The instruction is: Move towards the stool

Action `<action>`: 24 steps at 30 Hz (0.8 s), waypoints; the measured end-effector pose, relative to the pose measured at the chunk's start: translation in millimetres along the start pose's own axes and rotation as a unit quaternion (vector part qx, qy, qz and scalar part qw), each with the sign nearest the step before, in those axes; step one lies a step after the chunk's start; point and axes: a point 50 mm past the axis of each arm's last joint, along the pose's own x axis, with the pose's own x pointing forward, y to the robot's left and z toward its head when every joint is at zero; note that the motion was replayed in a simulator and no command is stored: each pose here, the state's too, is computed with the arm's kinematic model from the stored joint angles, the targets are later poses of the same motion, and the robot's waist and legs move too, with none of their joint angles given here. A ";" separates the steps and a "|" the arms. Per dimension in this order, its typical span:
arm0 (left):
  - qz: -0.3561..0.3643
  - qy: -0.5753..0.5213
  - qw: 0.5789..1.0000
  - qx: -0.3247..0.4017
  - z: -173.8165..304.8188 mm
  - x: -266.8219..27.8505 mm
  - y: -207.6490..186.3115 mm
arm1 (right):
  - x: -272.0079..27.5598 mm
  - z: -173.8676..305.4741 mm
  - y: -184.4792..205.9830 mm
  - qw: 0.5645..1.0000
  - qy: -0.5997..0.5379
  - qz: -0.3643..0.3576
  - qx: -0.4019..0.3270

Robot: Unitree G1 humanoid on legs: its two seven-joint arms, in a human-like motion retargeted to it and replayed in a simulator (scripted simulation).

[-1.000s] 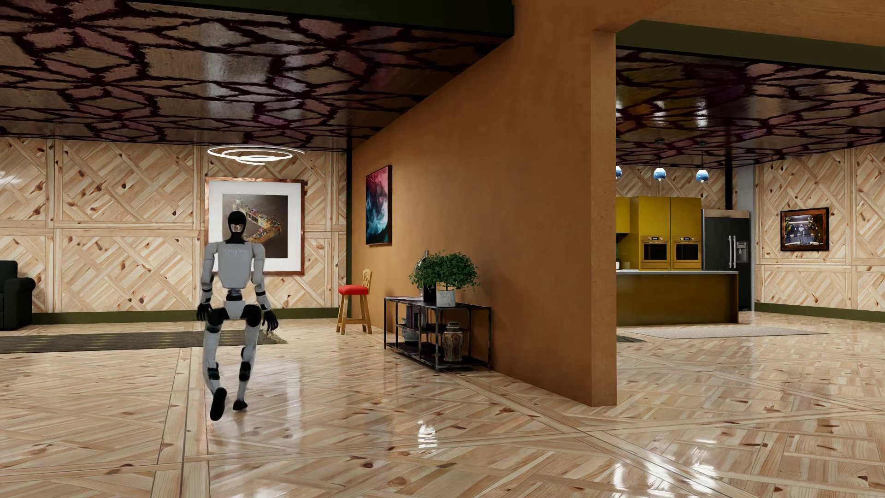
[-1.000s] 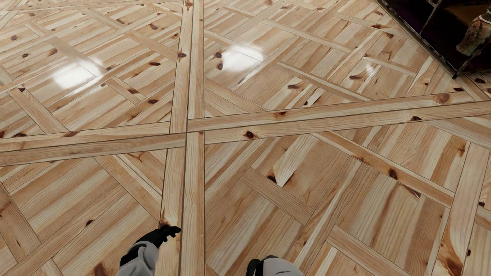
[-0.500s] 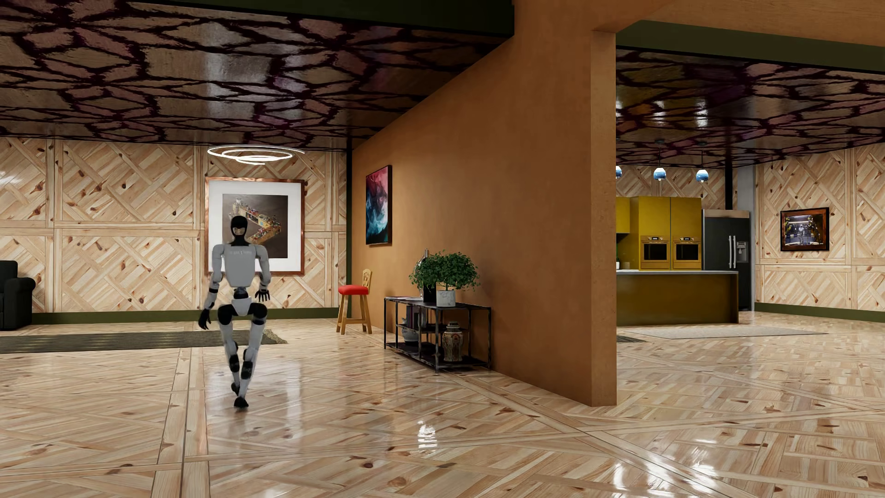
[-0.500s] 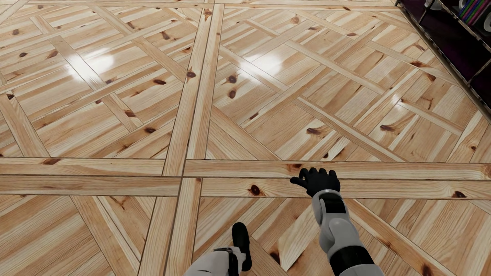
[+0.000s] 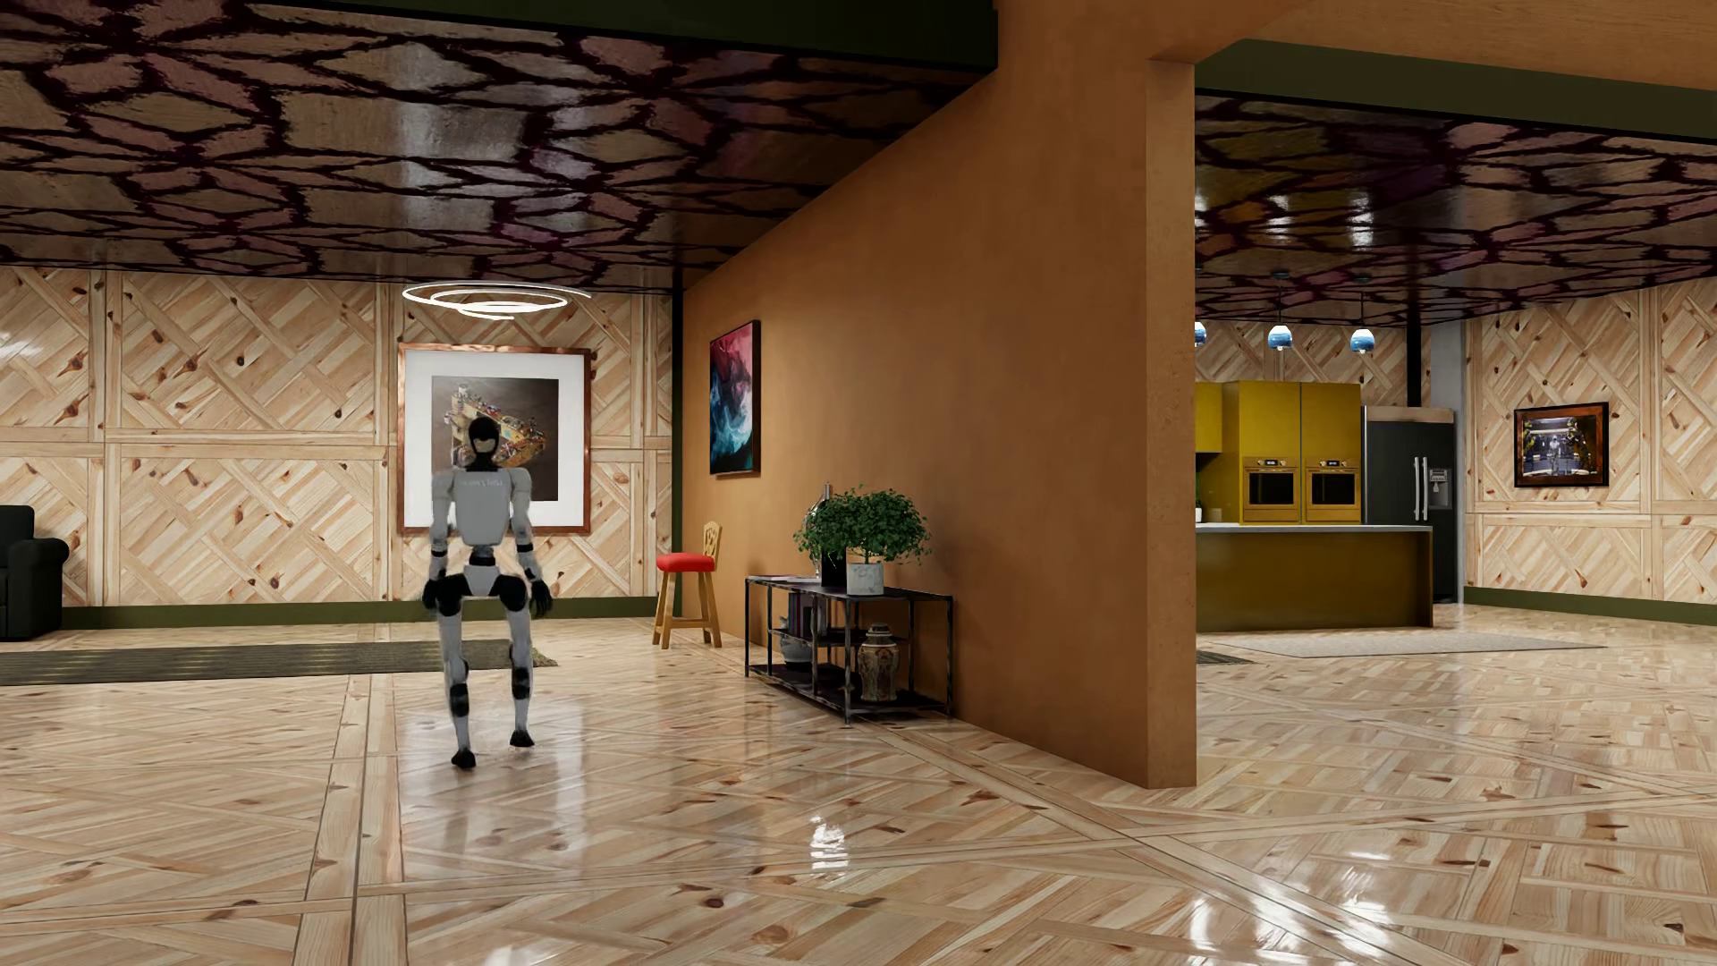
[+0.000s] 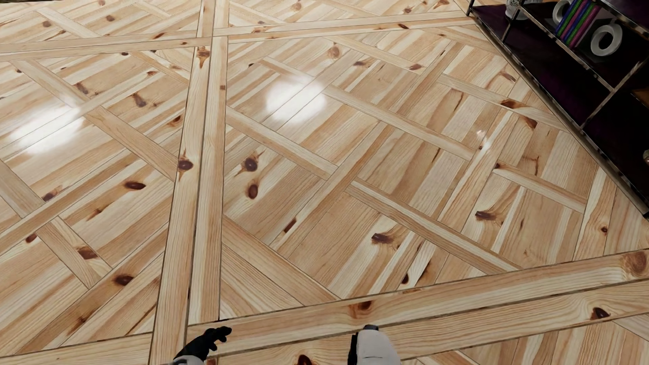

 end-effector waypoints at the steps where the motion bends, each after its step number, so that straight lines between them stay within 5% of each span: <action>1: 0.022 -0.028 0.999 0.026 14.9 5.5 17.8 | 0.6 -3.8 4.6 0.999 0.009 0.013 -0.040; 3: 0.076 -0.057 0.994 0.047 35.0 11.0 47.5 | 1.4 -1.4 2.2 0.992 0.002 0.019 -0.125; 5: 0.106 -0.058 0.992 0.021 37.3 11.7 62.6 | 1.0 3.8 -11.0 0.991 -0.010 -0.005 -0.135; 9: 0.082 -0.065 0.994 0.038 33.3 7.7 46.3 | -5.0 11.2 -27.5 0.992 -0.013 -0.072 0.103; 11: 0.046 -0.050 0.996 0.053 20.8 2.9 27.9 | -1.6 23.6 -34.5 0.989 -0.008 -0.075 0.129; 13: 0.023 -0.023 0.999 0.025 0.2 -6.4 8.6 | 2.6 50.2 -59.1 0.997 -0.026 -0.075 -0.025; 15: 0.014 0.013 1.000 -0.017 -25.1 -17.4 -8.1 | -6.3 90.3 -102.4 0.951 -0.085 -0.159 -0.253; 17: -0.005 0.061 0.997 -0.039 -53.9 -29.9 -25.0 | -29.3 130.4 -143.4 0.901 -0.140 -0.266 -0.313; 22: -0.063 0.211 0.973 -0.063 -120.7 -62.4 -63.7 | -93.6 172.3 -227.4 0.878 -0.276 -0.387 -0.062; 24: -0.089 0.243 0.964 -0.064 -134.5 -76.3 -81.8 | -104.9 169.4 -239.0 0.862 -0.285 -0.418 -0.041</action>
